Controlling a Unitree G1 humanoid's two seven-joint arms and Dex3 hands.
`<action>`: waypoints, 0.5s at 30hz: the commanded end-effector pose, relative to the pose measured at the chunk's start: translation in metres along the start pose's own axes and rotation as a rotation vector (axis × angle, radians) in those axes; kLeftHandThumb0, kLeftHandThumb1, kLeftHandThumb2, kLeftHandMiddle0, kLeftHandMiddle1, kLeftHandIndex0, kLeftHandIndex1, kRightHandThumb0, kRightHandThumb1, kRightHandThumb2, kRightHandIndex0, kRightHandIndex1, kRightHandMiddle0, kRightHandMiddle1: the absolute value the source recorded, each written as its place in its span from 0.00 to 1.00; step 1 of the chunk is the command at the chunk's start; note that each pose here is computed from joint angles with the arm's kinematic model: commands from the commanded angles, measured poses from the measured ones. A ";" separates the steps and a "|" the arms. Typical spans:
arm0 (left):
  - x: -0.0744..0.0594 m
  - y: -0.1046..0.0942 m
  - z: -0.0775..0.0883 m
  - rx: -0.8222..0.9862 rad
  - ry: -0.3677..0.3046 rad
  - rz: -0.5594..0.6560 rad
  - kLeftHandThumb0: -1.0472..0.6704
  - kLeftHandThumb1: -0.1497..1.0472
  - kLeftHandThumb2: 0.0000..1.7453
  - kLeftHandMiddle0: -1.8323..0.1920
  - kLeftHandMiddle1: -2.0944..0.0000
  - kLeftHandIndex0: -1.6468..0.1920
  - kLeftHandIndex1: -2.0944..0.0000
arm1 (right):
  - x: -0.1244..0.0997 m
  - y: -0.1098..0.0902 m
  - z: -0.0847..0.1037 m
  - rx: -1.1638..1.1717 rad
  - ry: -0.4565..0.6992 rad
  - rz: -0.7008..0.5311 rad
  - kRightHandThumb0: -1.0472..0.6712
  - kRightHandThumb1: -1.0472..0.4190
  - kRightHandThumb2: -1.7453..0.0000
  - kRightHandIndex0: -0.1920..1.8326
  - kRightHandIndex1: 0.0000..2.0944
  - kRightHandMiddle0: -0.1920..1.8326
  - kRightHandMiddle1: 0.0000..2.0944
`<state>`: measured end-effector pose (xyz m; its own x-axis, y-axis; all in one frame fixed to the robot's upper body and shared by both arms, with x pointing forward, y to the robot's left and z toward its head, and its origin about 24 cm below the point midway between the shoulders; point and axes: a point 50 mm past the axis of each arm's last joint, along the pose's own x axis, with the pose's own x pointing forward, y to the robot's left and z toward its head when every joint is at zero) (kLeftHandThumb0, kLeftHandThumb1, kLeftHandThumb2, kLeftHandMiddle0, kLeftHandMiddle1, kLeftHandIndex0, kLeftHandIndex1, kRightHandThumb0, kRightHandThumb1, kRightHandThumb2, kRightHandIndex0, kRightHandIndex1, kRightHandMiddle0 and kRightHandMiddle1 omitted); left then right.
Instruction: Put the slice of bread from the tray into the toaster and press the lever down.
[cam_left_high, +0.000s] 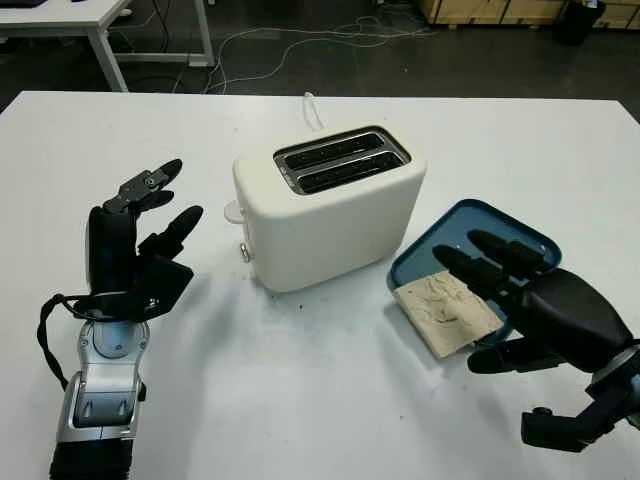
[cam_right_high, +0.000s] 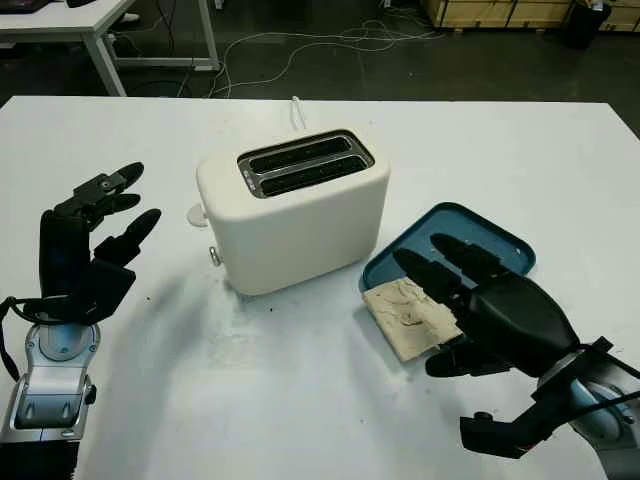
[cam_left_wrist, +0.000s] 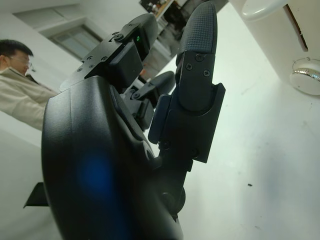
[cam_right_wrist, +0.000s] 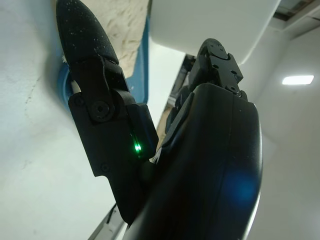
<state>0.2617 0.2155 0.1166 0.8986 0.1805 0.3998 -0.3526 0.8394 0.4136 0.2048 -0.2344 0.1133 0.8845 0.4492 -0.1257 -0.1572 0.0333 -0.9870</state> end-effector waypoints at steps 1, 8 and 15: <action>-0.002 0.001 -0.001 0.001 0.001 0.008 0.23 0.89 0.12 0.65 0.66 0.49 1.00 | 0.000 0.005 0.000 -0.004 0.005 0.024 0.05 0.10 1.00 0.09 0.00 0.09 0.00; -0.002 0.001 -0.001 -0.003 0.006 0.010 0.23 0.89 0.12 0.65 0.66 0.50 1.00 | 0.002 0.015 0.001 -0.083 -0.007 0.024 0.34 0.09 0.85 0.09 0.00 0.09 0.00; -0.002 0.001 0.000 -0.002 -0.001 0.010 0.23 0.89 0.12 0.64 0.66 0.49 1.00 | 0.003 0.028 0.002 -0.135 -0.050 -0.045 0.38 0.09 0.90 0.10 0.00 0.12 0.01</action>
<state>0.2611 0.2152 0.1156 0.8995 0.1827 0.3969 -0.3523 0.8406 0.4115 0.2032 -0.2318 0.0886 0.8750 0.4736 -0.1008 -0.0784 -0.0668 -0.9947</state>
